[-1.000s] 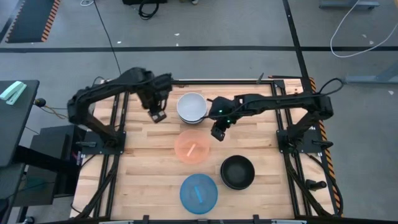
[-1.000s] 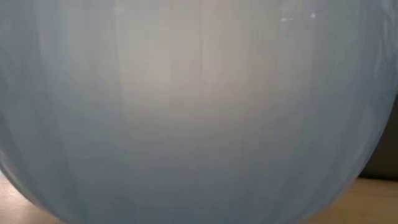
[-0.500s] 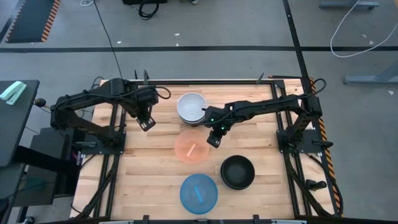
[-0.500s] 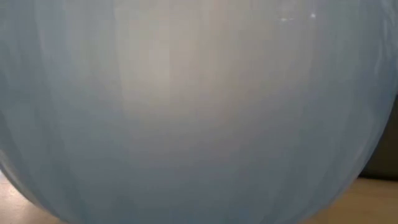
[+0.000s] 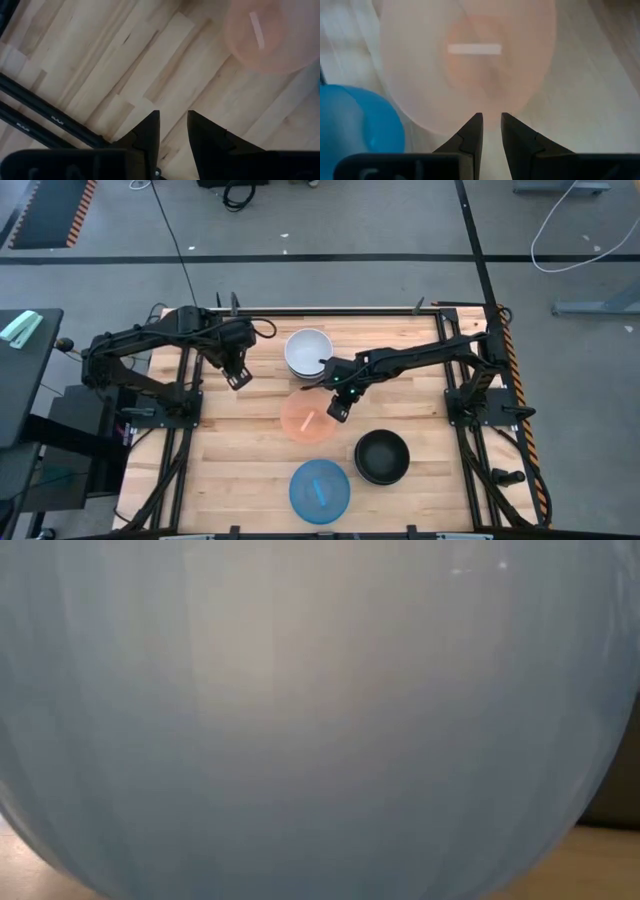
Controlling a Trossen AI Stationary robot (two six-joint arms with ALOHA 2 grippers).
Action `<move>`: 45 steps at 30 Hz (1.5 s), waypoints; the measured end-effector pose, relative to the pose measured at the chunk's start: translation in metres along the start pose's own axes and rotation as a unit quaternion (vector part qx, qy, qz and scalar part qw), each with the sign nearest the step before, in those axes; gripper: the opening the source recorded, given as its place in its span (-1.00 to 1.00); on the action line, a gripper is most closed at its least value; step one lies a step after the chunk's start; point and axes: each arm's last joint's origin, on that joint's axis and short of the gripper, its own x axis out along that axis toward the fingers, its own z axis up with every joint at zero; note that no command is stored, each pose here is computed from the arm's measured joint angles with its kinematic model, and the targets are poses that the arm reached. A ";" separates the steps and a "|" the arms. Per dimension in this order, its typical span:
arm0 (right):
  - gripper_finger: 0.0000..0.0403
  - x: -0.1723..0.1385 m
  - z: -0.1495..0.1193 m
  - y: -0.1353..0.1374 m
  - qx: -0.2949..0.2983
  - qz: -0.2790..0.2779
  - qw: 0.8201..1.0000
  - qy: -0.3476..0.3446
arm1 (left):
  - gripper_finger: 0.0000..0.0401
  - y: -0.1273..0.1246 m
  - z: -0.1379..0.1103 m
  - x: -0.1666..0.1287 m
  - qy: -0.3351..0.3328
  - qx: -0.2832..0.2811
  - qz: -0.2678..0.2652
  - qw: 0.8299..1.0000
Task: Nest bowls inside each other
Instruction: Stack the orange bowl on top of the blue bowl
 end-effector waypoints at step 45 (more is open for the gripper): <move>-0.62 0.012 0.021 -0.021 0.038 0.011 0.998 -0.039 | -0.47 -0.001 0.003 0.000 -0.016 -0.007 -0.007 1.000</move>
